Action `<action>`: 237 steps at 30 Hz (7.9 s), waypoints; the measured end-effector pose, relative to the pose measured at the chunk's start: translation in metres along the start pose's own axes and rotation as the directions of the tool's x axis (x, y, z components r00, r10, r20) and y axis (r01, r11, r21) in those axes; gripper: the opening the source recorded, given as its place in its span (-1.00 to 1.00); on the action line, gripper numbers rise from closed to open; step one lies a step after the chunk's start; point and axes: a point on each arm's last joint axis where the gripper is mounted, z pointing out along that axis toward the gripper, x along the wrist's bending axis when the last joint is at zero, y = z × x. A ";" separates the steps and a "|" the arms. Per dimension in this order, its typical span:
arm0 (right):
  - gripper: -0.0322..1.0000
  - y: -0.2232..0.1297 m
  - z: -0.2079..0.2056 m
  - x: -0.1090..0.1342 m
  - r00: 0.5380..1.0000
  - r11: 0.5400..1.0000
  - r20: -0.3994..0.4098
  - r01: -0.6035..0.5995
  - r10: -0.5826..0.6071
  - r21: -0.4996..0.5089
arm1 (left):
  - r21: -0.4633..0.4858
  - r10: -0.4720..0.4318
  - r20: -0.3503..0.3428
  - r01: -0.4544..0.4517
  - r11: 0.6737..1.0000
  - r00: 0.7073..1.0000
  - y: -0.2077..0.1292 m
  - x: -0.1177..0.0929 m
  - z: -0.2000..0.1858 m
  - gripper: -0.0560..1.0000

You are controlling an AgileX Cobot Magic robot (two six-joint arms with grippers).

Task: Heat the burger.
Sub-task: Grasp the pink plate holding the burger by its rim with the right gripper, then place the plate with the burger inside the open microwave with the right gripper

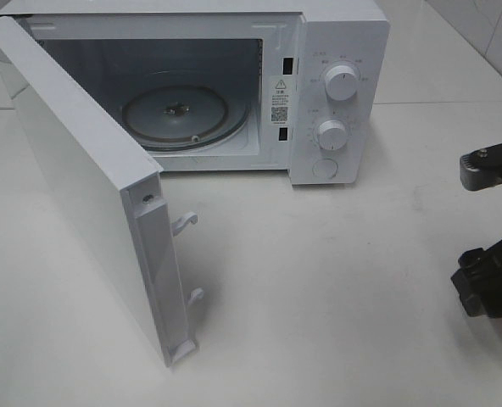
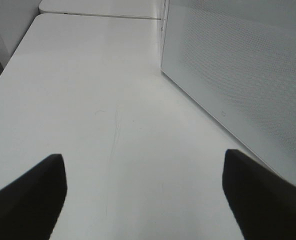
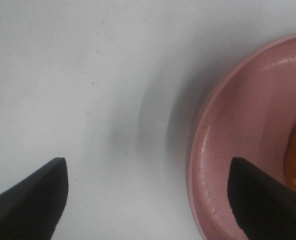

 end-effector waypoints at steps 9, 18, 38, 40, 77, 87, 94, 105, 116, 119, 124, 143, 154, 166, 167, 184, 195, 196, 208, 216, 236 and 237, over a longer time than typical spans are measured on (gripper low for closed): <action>0.65 0.012 0.031 -0.014 0.998 0.994 0.026 -0.062 0.060 0.094 | 0.000 0.000 0.000 0.000 1.000 1.000 0.000 0.000 0.000 0.57; 0.63 0.018 0.057 -0.024 0.996 0.987 0.029 -0.088 0.085 0.136 | 0.000 0.000 0.000 0.000 1.000 1.000 0.000 0.000 0.000 0.57; 0.28 0.023 0.089 -0.019 0.999 0.986 0.011 -0.038 0.036 0.165 | 0.000 0.000 0.000 0.000 1.000 1.000 0.000 0.000 0.000 0.57; 0.18 0.023 0.089 -0.019 1.000 0.986 0.014 -0.029 0.027 0.163 | 0.000 0.000 0.000 0.000 1.000 1.000 0.000 0.000 0.000 0.57; -0.88 0.018 0.038 0.007 0.971 0.980 0.191 0.110 -0.142 0.167 | 0.000 0.000 0.000 0.000 1.000 1.000 0.000 0.000 0.000 0.57; -0.88 0.010 0.004 0.025 0.948 0.967 0.194 0.240 -0.253 0.085 | 0.000 0.000 0.000 0.000 1.000 1.000 0.000 0.000 0.000 0.57; -0.88 -0.002 -0.018 0.047 0.880 0.896 0.174 0.443 -0.443 0.039 | 0.000 0.000 0.000 0.000 1.000 1.000 0.000 0.000 0.000 0.57; -0.88 -0.022 -0.041 0.071 0.725 0.735 0.166 0.678 -0.668 0.000 | 0.000 0.000 0.000 0.000 1.000 1.000 0.000 0.000 0.000 0.57; -0.88 -0.033 -0.060 0.074 0.558 0.558 0.175 0.828 -0.811 -0.054 | 0.000 0.000 0.000 0.000 1.000 1.000 0.000 0.000 0.000 0.57; -0.88 -0.034 -0.064 0.072 0.532 0.530 0.182 0.845 -0.827 -0.064 | 0.000 0.000 0.000 0.000 1.000 1.000 0.000 0.000 0.000 0.57; -0.88 -0.035 -0.068 0.069 0.483 0.479 0.190 0.875 -0.854 -0.072 | 0.000 0.000 0.000 0.000 1.000 1.000 0.000 0.000 0.000 0.57; -0.88 -0.034 -0.068 0.076 0.238 0.224 0.190 0.970 -0.952 -0.092 | 0.000 0.000 0.000 0.000 1.000 1.000 0.000 0.000 0.000 0.57; -0.87 -0.034 -0.068 0.080 0.109 0.088 0.207 0.990 -0.972 -0.108 | 0.000 0.000 0.000 0.000 1.000 1.000 0.000 0.000 0.000 0.57; -0.86 -0.034 -0.069 0.087 -0.008 -0.043 0.217 0.986 -0.976 -0.158 | 0.000 0.000 0.000 0.000 1.000 1.000 0.000 0.000 0.000 0.57; -0.86 -0.034 -0.069 0.087 -0.008 -0.043 0.217 0.986 -0.976 -0.158 | 0.000 0.000 0.000 0.000 1.000 1.000 0.000 0.000 0.000 0.57; -0.86 -0.017 -0.062 0.073 -0.153 -0.204 0.222 0.952 -0.963 -0.228 | 0.000 0.000 0.000 0.000 1.000 1.000 0.000 0.000 0.000 0.57; -0.86 -0.010 -0.059 0.061 -0.264 -0.322 0.233 0.909 -0.936 -0.264 | 0.000 0.000 0.000 0.000 1.000 1.000 0.000 0.000 0.000 0.57; -0.86 -0.010 -0.059 0.061 -0.264 -0.322 0.233 0.909 -0.936 -0.264 | 0.000 0.000 0.000 0.000 1.000 1.000 0.000 0.000 0.000 0.57; -0.86 -0.003 -0.046 0.067 -0.340 -0.393 0.235 0.886 -0.911 -0.244 | 0.000 0.000 0.000 0.000 1.000 1.000 0.000 0.000 0.000 0.57; -0.86 0.008 -0.033 0.075 -0.333 -0.397 0.264 0.885 -0.905 -0.244 | 0.000 0.000 0.000 0.000 1.000 1.000 0.000 0.000 0.000 0.57; -0.86 0.033 -0.015 0.108 -0.354 -0.424 0.275 0.867 -0.894 -0.263 | 0.000 0.000 0.000 0.000 1.000 1.000 0.000 0.000 0.000 0.57; -0.86 0.038 -0.014 0.111 -0.353 -0.423 0.274 0.867 -0.895 -0.264 | 0.000 0.000 0.000 0.000 1.000 1.000 0.000 0.000 0.000 0.57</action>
